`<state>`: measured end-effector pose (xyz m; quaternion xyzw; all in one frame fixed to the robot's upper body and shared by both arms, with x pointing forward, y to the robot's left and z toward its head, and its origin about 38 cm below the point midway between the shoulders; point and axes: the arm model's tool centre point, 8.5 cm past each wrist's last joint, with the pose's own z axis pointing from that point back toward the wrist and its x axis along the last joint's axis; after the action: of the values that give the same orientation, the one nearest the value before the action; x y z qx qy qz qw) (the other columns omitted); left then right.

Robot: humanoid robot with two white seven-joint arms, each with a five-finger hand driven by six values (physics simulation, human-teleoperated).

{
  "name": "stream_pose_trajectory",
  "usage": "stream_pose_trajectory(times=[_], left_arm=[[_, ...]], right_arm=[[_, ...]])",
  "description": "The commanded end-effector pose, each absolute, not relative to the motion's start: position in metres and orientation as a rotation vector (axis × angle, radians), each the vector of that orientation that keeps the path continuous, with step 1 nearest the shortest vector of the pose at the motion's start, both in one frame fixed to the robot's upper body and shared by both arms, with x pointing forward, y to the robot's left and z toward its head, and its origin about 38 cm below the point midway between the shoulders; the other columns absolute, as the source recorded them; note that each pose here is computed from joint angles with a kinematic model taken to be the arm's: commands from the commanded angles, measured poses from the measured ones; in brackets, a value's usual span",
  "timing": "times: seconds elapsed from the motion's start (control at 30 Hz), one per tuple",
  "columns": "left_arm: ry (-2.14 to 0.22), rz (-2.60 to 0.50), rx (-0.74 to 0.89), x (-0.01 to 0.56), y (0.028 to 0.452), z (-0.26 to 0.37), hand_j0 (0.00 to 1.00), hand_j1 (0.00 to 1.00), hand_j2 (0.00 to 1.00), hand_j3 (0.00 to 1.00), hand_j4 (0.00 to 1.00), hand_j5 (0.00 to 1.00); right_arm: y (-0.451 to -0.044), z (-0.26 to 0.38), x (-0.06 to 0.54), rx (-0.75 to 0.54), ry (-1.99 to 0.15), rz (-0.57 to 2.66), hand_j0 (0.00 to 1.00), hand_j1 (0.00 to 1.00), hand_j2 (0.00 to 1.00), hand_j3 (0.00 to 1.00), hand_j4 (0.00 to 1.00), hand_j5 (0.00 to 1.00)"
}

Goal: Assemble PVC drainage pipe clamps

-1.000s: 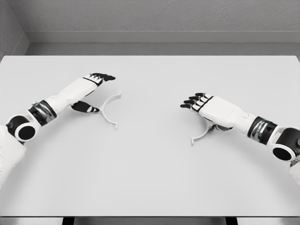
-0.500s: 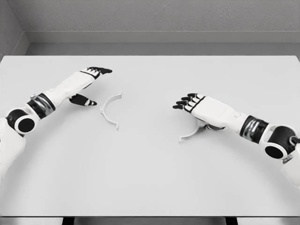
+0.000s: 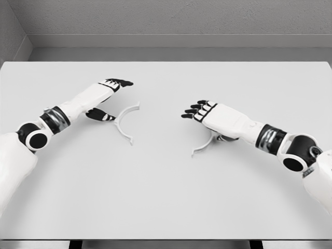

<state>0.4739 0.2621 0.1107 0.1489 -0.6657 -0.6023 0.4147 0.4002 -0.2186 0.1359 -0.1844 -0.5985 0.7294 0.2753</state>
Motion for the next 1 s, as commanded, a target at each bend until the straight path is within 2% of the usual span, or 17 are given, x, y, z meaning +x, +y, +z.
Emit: stream_pose_trajectory(times=[0.0, 0.3, 0.6, 0.97], left_arm=[[-1.679, -1.517, 0.366, 0.474, 0.256, 0.11, 1.0, 1.0, 1.0, 1.0, 1.0, 1.0], [-1.704, -1.533, 0.346, 0.471, 0.239, 0.109, 1.0, 1.0, 1.0, 1.0, 1.0, 1.0], [-1.703, -1.511, 0.377, 0.476, 0.252, 0.117, 1.0, 1.0, 1.0, 1.0, 1.0, 1.0], [-1.679, -1.523, 0.409, 0.477, 0.268, 0.12, 1.0, 1.0, 1.0, 1.0, 1.0, 1.0]], right_arm=[[-0.213, 0.133, 0.399, -0.482, -1.611, 1.958, 1.0, 1.0, 1.0, 1.0, 1.0, 1.0], [-0.199, 0.136, 0.403, -0.477, -1.622, 1.98, 1.0, 1.0, 1.0, 1.0, 1.0, 1.0], [-0.188, 0.132, 0.401, -0.458, -1.627, 1.974, 1.0, 1.0, 1.0, 1.0, 1.0, 1.0], [-0.223, 0.134, 0.403, -0.515, -1.55, 1.998, 1.0, 1.0, 1.0, 1.0, 1.0, 1.0]])
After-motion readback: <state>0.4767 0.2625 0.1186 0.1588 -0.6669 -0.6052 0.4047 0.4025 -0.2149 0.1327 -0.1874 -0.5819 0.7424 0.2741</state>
